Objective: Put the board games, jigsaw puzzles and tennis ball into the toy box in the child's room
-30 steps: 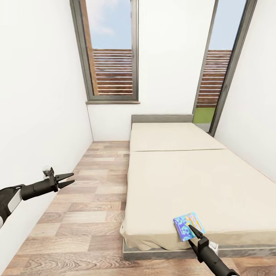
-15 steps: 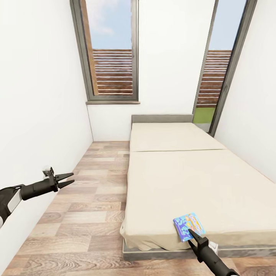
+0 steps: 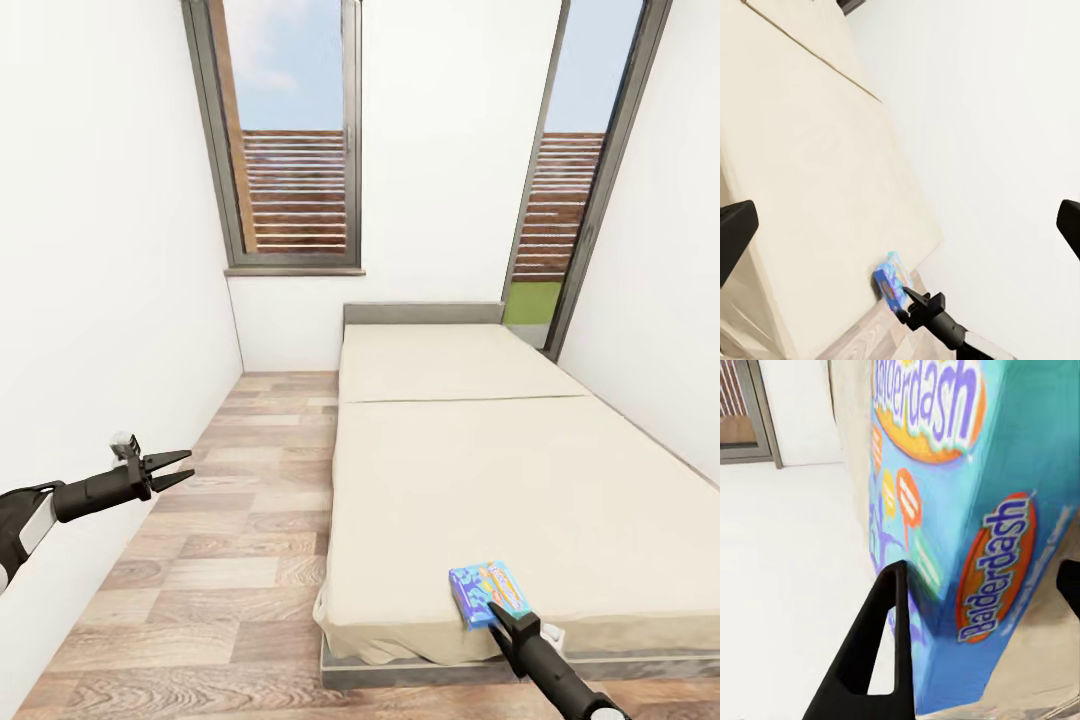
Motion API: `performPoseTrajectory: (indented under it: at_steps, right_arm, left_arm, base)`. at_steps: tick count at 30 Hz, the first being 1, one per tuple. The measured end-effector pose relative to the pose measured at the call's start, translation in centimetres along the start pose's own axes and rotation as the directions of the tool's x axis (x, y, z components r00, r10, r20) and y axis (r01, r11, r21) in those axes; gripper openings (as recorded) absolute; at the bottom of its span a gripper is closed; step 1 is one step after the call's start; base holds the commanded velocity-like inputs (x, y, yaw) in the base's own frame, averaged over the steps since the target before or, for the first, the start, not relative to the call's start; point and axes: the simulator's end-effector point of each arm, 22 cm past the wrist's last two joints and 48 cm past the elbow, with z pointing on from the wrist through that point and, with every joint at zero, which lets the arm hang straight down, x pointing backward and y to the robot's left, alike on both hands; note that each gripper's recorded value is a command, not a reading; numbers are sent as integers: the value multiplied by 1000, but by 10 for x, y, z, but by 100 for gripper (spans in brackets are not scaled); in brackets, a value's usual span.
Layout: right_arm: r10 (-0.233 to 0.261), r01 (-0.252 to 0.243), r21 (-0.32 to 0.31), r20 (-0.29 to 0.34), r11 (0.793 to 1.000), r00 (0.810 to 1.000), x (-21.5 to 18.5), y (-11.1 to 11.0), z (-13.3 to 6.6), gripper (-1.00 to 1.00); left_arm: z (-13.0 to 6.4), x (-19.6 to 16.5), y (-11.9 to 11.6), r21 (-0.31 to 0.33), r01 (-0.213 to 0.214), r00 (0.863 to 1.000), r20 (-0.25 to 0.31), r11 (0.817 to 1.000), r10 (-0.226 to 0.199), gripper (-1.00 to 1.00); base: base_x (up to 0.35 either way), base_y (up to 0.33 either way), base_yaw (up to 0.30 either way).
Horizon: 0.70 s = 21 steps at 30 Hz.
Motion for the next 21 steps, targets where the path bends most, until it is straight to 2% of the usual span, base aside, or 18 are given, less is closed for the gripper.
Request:
performPoseTrajectory:
  at_steps: [2,21]
  right_arm:
    - [14,-14,-29,14,999,1000,-6,15,4,-100]
    - [13,-13,-28,14,1000,1000,-8,53,-1,-100]
  left_arm:
    - [0,-3,-4,5,0,1000,1,1000,0,100]
    - [0,-27,-38,16,-2,1000,0,1000,2,100]
  base:
    - [0,0,0]
    - [0,0,0]
